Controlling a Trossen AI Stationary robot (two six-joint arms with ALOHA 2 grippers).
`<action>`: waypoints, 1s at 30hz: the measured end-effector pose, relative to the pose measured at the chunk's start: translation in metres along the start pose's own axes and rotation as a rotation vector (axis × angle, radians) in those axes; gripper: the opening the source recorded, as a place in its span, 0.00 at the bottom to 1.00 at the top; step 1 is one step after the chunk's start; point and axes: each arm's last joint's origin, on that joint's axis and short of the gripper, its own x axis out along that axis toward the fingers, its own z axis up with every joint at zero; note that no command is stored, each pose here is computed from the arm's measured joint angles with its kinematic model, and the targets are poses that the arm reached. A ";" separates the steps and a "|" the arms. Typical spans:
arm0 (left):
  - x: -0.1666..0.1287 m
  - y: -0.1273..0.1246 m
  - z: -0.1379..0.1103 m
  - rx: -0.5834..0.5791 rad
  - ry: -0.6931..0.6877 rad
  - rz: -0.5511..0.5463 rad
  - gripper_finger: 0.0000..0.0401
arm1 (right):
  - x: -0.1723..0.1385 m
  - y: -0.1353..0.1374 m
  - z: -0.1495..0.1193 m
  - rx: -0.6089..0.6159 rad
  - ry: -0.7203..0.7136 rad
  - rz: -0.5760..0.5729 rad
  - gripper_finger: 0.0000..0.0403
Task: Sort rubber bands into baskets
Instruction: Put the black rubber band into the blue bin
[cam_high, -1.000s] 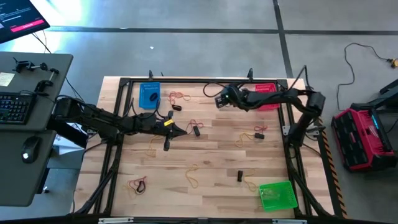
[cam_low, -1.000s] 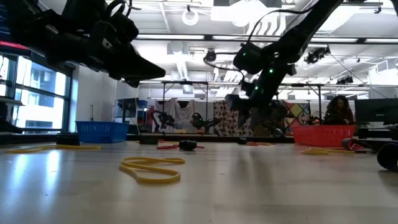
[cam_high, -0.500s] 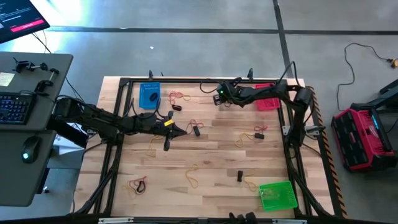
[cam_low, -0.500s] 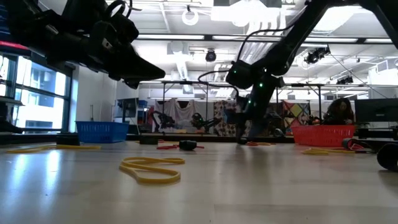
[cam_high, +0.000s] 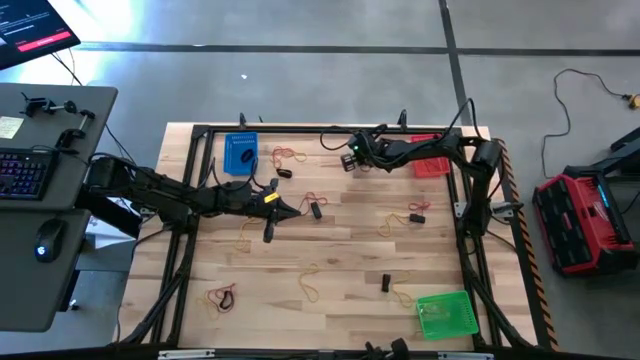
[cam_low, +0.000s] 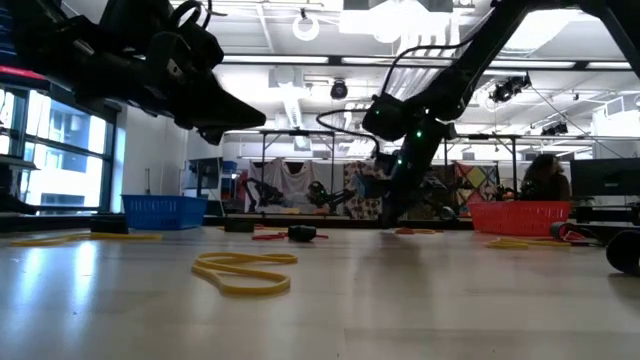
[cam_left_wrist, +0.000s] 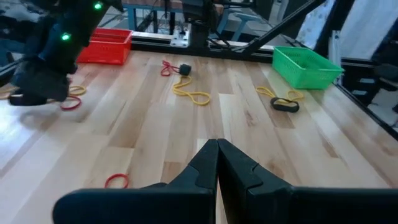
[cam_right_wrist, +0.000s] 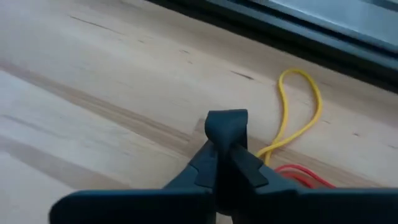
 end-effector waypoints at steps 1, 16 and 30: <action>0.000 0.001 0.000 0.001 -0.002 0.022 0.00 | -0.002 0.002 0.000 -0.007 0.002 0.015 0.02; 0.000 0.006 0.000 0.255 0.016 0.201 0.08 | -0.066 0.084 -0.028 -0.429 -0.119 0.431 0.00; -0.001 0.005 -0.003 0.243 0.046 0.317 0.41 | -0.114 0.136 -0.069 -0.635 -0.336 0.495 0.00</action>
